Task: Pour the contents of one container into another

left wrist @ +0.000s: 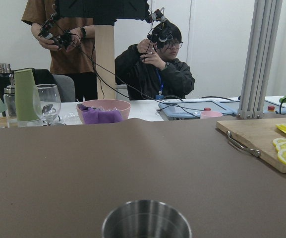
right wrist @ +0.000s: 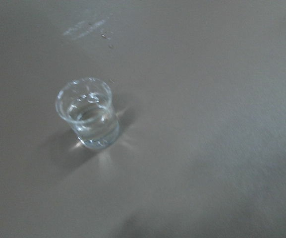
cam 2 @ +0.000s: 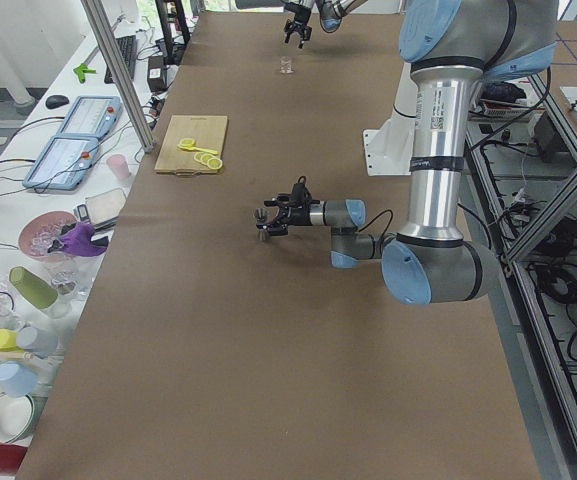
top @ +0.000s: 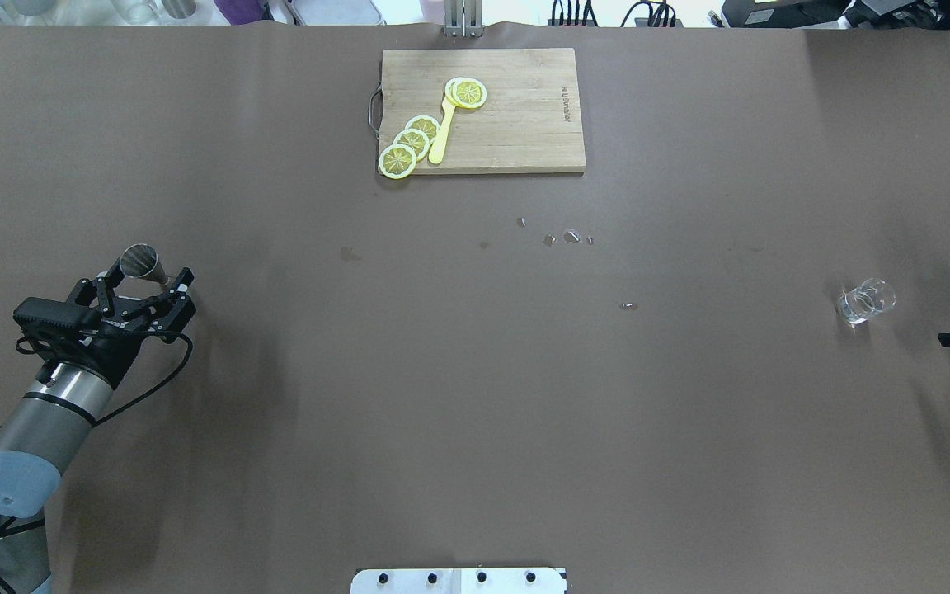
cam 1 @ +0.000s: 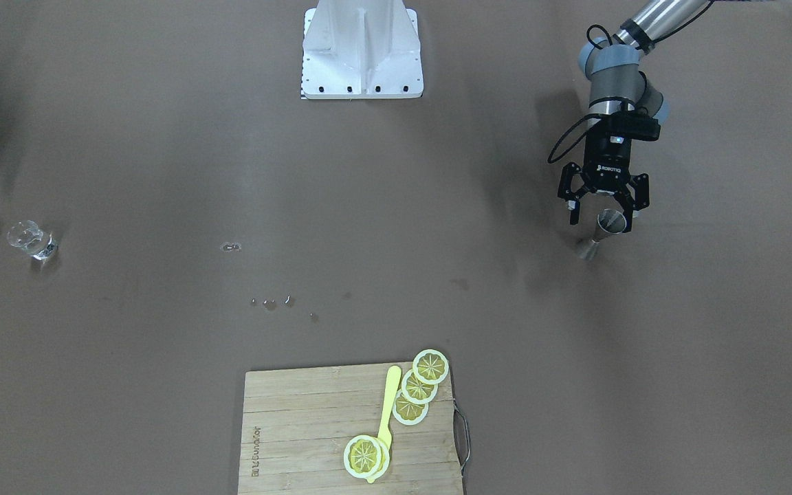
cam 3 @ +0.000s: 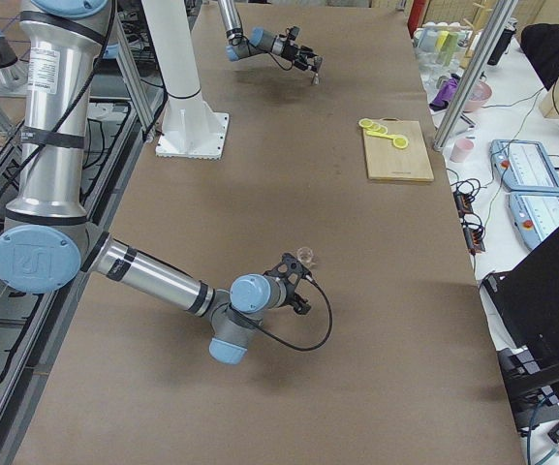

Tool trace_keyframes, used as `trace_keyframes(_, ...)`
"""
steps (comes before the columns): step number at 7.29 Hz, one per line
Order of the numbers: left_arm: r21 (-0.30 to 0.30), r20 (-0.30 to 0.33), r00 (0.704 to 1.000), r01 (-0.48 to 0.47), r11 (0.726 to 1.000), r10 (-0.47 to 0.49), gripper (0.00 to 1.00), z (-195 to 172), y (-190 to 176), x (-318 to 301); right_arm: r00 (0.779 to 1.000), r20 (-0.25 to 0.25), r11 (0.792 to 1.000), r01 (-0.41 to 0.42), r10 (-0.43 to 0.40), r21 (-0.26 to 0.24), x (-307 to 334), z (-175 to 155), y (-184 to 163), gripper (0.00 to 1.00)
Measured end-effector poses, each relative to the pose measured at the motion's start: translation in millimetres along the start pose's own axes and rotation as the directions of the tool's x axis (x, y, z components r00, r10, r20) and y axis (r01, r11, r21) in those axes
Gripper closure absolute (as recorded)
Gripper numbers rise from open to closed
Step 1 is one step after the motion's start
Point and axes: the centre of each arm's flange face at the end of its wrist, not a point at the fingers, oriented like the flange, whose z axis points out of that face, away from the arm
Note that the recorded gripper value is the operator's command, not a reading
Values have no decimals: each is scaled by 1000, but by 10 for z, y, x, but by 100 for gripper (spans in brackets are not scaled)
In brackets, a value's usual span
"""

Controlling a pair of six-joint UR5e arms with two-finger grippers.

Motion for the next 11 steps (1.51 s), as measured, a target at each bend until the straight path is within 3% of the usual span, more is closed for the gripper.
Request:
trace_keyframes(3, 6, 10, 999, -34, 999, 34, 3, 8, -151, -16, 982, -81, 981, -176, 169, -85, 239, -224, 261, 0)
trace_keyframes(5, 16, 18, 997, -69, 998, 69, 4, 64, -313, -33, 948, -138, 942, -305, 286, -143, 396, -298, 214, 0)
trace_keyframes(7, -25, -11, 993, -116, 993, 116, 4, 178, -526, -35, 893, -197, 874, -442, 405, -201, 478, -410, -13, 0)
trace_keyframes(8, -65, -18, 989, -149, 987, 149, 4, 252, -617, -31, 857, -227, 830, -508, 462, -230, 473, -485, -217, 0)
trace_keyframes(11, -224, -67, 965, -263, 938, 255, 3, 488, -968, -17, 742, -327, 667, -670, 586, -326, 193, -767, -922, 0)
